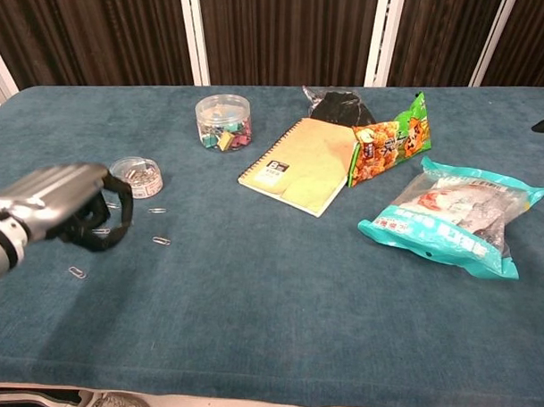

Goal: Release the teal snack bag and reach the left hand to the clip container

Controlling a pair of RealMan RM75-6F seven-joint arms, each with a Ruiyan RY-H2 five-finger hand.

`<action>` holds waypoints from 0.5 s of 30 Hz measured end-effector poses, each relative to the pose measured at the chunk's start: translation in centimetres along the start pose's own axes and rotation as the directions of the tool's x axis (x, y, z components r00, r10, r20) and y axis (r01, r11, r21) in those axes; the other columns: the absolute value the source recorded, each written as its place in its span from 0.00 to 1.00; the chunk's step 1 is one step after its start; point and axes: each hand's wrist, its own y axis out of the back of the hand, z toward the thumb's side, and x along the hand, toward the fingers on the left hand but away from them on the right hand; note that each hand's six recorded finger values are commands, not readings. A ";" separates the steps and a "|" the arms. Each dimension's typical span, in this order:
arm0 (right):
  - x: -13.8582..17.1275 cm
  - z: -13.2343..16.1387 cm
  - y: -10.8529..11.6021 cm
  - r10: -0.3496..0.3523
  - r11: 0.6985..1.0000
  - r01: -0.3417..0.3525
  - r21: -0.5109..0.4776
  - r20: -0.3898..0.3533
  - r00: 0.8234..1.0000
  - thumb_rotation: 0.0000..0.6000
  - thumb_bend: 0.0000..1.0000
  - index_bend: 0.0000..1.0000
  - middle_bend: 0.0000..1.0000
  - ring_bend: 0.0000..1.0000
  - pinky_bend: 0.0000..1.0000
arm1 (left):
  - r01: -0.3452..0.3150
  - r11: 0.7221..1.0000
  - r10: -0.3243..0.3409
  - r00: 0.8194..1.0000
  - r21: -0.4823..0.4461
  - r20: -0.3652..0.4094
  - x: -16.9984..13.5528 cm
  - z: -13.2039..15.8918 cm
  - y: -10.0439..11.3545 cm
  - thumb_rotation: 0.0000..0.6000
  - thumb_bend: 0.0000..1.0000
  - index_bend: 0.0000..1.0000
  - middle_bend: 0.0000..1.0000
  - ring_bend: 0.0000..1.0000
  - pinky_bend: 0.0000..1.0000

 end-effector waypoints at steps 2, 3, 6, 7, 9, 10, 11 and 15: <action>0.0 -0.1 0.1 -0.005 1.000 0.005 -0.004 0.002 1.000 1.00 0.06 0.00 0.00 0.00 0.03 | -0.028 0.999 0.028 1.000 -0.020 -0.009 0.7 -0.1 1.1 1.00 0.53 0.75 1.00 1.00 1.00; 0.1 -0.2 0.2 -0.007 1.000 0.007 -0.007 0.003 1.000 1.00 0.06 0.00 0.00 0.00 0.03 | -0.037 0.999 0.037 0.999 -0.030 -0.015 1.2 -0.2 1.6 1.00 0.52 0.75 1.00 1.00 1.00; 0.1 -0.4 0.2 -0.011 1.000 0.011 -0.013 0.006 1.000 1.00 0.06 0.00 0.00 0.00 0.03 | -0.058 0.997 0.055 0.998 -0.057 -0.039 3.0 -0.5 2.7 1.00 0.52 0.74 1.00 1.00 1.00; 0.1 -0.5 0.2 -0.011 1.000 0.012 -0.013 0.008 1.000 1.00 0.06 0.00 0.00 0.00 0.03 | -0.062 0.996 0.059 0.997 -0.059 -0.048 3.5 -0.6 3.0 1.00 0.52 0.74 1.00 1.00 1.00; 0.0 -0.7 0.1 -0.010 1.000 0.010 -0.013 0.011 1.000 1.00 0.06 0.00 0.00 0.00 0.03 | -0.072 0.996 0.067 0.995 -0.056 -0.071 4.9 -1.1 3.3 1.00 0.52 0.74 1.00 1.00 1.00; 0.0 -0.8 0.1 -0.009 1.000 0.009 -0.013 0.013 1.000 1.00 0.06 0.00 0.00 0.00 0.03 | -0.075 0.996 0.071 0.994 -0.053 -0.082 5.5 -1.3 3.5 1.00 0.52 0.74 1.00 1.00 1.00; 0.0 -0.9 0.2 -0.009 1.000 0.009 -0.012 0.015 1.000 1.00 0.06 0.00 0.00 0.00 0.03 | -0.079 0.996 0.073 0.992 -0.050 -0.100 6.4 -1.6 3.6 1.00 0.52 0.74 1.00 1.00 1.00; 0.0 -1.3 0.3 -0.012 1.000 0.013 -0.013 0.024 1.000 1.00 0.06 0.00 0.00 0.00 0.03 | -0.079 0.996 0.070 0.985 -0.048 -0.155 8.9 -2.6 3.8 1.00 0.52 0.74 1.00 1.00 1.00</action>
